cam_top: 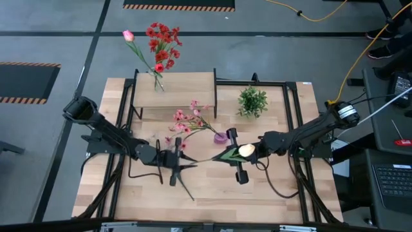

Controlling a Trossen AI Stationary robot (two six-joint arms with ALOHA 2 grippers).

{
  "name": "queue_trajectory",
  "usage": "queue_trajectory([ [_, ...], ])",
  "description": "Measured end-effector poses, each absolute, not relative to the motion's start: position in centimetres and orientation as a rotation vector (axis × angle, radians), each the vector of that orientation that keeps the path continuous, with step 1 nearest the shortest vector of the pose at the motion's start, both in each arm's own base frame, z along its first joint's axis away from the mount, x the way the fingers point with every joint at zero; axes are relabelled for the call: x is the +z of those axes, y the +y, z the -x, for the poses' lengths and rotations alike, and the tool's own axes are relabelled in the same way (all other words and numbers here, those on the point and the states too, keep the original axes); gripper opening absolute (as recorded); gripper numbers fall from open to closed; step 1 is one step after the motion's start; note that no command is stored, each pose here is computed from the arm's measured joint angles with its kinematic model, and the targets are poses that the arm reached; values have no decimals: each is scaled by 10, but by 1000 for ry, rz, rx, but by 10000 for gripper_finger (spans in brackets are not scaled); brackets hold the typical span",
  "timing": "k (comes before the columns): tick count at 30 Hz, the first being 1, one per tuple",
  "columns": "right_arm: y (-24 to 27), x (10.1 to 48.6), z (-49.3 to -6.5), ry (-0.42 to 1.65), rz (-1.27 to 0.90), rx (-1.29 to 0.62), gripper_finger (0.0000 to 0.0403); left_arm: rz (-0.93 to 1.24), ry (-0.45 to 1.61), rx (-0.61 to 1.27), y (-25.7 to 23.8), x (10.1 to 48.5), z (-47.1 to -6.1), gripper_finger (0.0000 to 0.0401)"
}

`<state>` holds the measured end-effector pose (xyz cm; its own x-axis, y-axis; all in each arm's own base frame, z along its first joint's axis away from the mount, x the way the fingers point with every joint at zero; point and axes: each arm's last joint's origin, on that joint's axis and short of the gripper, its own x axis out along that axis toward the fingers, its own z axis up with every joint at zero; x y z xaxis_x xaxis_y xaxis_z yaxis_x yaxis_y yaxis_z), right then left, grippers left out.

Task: Pick and place flowers into a vace then onto a shelf
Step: Put the yellow tulip into the violet vase

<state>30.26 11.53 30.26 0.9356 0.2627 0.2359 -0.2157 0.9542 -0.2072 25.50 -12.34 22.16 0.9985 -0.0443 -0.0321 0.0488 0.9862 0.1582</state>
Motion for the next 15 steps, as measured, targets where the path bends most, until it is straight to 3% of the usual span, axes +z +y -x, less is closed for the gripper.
queue_trajectory([
  [8,111,311,-292,-202,144,244,2,-160,22,-128,-144,222,-244,107],
  [15,106,314,-284,-118,125,153,2,-161,16,-199,-161,222,-233,110],
])
